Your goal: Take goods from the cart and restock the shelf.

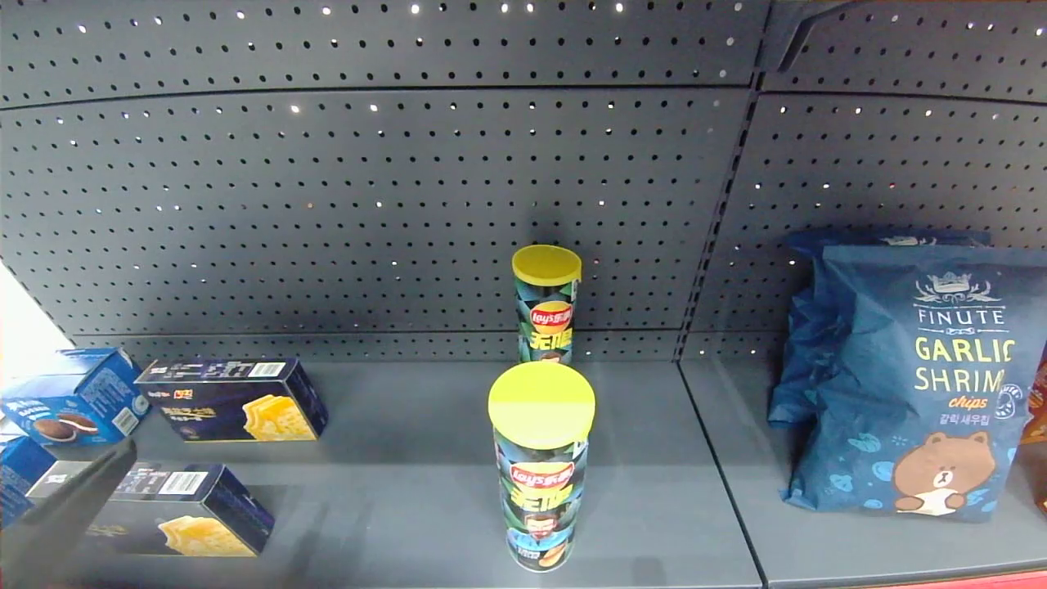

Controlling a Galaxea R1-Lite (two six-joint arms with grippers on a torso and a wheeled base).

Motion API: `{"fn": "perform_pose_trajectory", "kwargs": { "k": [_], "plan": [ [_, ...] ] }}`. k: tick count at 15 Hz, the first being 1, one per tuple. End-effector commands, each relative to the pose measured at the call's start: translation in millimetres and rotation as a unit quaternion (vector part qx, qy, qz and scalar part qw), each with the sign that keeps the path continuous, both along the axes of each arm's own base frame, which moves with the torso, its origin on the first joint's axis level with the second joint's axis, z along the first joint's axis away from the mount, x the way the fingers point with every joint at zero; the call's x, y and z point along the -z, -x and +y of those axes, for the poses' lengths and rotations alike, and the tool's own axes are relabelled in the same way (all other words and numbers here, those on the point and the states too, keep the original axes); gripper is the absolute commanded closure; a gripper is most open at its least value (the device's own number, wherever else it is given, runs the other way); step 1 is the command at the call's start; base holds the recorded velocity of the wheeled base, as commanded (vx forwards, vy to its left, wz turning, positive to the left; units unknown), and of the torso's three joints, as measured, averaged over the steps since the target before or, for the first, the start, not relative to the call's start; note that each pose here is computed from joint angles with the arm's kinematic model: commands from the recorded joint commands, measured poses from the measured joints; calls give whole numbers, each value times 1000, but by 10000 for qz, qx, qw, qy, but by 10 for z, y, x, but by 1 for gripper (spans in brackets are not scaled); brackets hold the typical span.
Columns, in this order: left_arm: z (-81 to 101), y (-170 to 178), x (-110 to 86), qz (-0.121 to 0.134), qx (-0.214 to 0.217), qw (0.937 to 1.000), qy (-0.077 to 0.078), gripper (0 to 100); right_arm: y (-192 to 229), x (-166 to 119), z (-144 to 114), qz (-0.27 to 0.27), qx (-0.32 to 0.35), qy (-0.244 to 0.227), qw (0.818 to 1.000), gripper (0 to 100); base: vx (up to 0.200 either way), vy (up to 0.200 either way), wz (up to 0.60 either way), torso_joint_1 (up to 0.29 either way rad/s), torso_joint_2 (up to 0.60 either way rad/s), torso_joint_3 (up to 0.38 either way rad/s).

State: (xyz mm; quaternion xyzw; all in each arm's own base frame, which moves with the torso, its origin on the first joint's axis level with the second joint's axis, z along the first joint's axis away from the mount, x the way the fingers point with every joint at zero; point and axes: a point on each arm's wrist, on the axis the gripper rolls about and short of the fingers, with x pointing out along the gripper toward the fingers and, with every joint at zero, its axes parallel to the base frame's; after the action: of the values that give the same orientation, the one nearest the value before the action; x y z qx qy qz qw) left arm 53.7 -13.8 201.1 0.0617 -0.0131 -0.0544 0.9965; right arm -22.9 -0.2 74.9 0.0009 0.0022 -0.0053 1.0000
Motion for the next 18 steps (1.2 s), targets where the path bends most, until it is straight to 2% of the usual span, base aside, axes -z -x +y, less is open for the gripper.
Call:
{"fn": "perform_pose_trajectory", "kwargs": {
  "k": [1,2,4,7,9,11,13,14,15,18],
  "plan": [
    [138,366,222,-432,-139,9987,248,0,-1,0,0,8,0,2,10000,0,0,0,0,0,0,0],
    [162,435,309,-448,-182,9980,409,0,-1,0,0,8,1,-6,10000,0,0,0,0,0,0,0],
    [184,508,513,-291,-294,9980,480,0,-1,0,0,8,1,-6,10000,0,0,0,0,0,0,0],
    [194,605,789,-36,-281,9988,403,0,-1,0,0,8,1,-6,10000,0,0,0,0,0,0,0],
    [195,625,884,65,-377,9985,385,0,-1,0,0,8,1,-6,10000,0,0,0,0,0,0,0],
    [191,628,1002,269,-630,9958,602,0,-1,0,0,8,1,-6,10000,0,0,0,0,0,0,0],
    [179,659,1134,272,-768,9942,701,0,-1,0,0,8,1,-6,10000,0,0,0,0,0,0,0],
    [172,674,1149,255,-705,9946,715,0,-1,0,0,8,1,-6,10000,0,0,0,0,0,0,0],
    [166,686,1186,368,-637,9947,717,0,-1,0,0,8,1,-6,10000,0,0,0,0,0,0,0],
    [161,687,1200,446,-504,9953,702,0,-1,0,0,8,1,-6,10000,0,0,0,0,0,0,0]
  ]
}}
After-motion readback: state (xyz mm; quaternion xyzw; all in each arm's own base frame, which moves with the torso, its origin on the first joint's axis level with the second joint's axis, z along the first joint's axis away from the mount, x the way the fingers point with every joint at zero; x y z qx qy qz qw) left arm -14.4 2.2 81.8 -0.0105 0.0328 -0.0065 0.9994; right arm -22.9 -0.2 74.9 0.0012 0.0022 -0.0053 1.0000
